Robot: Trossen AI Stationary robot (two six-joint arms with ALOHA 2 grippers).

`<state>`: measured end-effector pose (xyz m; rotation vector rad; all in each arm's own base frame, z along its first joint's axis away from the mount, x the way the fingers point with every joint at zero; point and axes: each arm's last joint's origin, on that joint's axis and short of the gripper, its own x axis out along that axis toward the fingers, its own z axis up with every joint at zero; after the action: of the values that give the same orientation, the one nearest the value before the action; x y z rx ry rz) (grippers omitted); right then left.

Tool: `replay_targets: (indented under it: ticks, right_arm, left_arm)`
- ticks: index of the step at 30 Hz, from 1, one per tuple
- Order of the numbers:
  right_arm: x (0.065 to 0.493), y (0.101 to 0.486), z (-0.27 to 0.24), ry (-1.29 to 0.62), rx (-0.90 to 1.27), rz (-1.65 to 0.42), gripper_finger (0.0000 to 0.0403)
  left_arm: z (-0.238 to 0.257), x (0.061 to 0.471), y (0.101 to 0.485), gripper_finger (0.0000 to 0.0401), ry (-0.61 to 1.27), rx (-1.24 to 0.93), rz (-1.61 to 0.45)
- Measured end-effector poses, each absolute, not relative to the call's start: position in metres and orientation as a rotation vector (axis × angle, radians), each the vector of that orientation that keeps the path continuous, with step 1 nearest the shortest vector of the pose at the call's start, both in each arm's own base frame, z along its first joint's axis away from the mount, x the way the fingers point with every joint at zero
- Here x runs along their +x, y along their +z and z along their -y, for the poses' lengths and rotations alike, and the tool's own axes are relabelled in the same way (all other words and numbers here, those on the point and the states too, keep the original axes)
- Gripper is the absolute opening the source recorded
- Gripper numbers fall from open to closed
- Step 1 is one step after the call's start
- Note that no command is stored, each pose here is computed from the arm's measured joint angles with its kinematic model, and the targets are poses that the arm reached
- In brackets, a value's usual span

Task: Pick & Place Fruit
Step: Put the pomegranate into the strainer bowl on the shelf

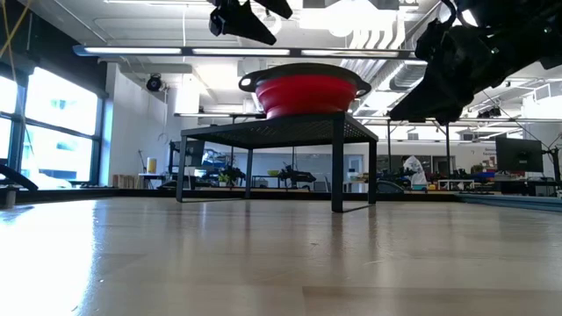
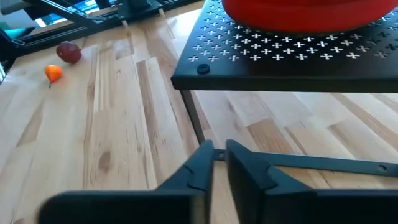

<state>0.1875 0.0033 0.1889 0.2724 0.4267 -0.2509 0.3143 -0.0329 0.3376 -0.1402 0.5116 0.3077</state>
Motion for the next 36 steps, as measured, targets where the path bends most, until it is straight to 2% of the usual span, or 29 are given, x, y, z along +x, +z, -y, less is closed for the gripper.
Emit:
replay_targets:
  ticks: [8, 13, 17, 21, 28, 36]
  right_arm:
    - [0.187, 0.189, -0.003, -0.274, 0.267, -0.426, 0.0174]
    - [0.187, 0.189, -0.002, -0.280, 0.264, -0.425, 0.0227]
    - [0.187, 0.189, -0.002, -0.285, 0.288, -0.420, 0.0240]
    - [0.187, 0.189, -0.002, -0.287, 0.297, -0.415, 0.0237]
    - [0.187, 0.189, -0.002, -0.288, 0.301, -0.414, 0.0233]
    - [0.187, 0.189, -0.002, -0.287, 0.298, -0.415, 0.0233]
  left_arm:
    - [0.031, 0.303, 0.341, 0.0324, 0.313, -0.130, -0.549]
    - [0.029, 0.277, 0.343, 0.0324, 0.331, -0.225, -0.671]
    - [0.039, 0.254, 0.342, 0.0324, 0.288, -0.347, -0.804]
    - [0.057, 0.237, 0.336, 0.0324, 0.329, -0.447, -0.926]
    - [0.090, 0.208, 0.325, 0.0324, 0.501, -0.637, -1.087]
    - [0.122, 0.179, 0.321, 0.0324, 0.675, -0.842, -1.117]
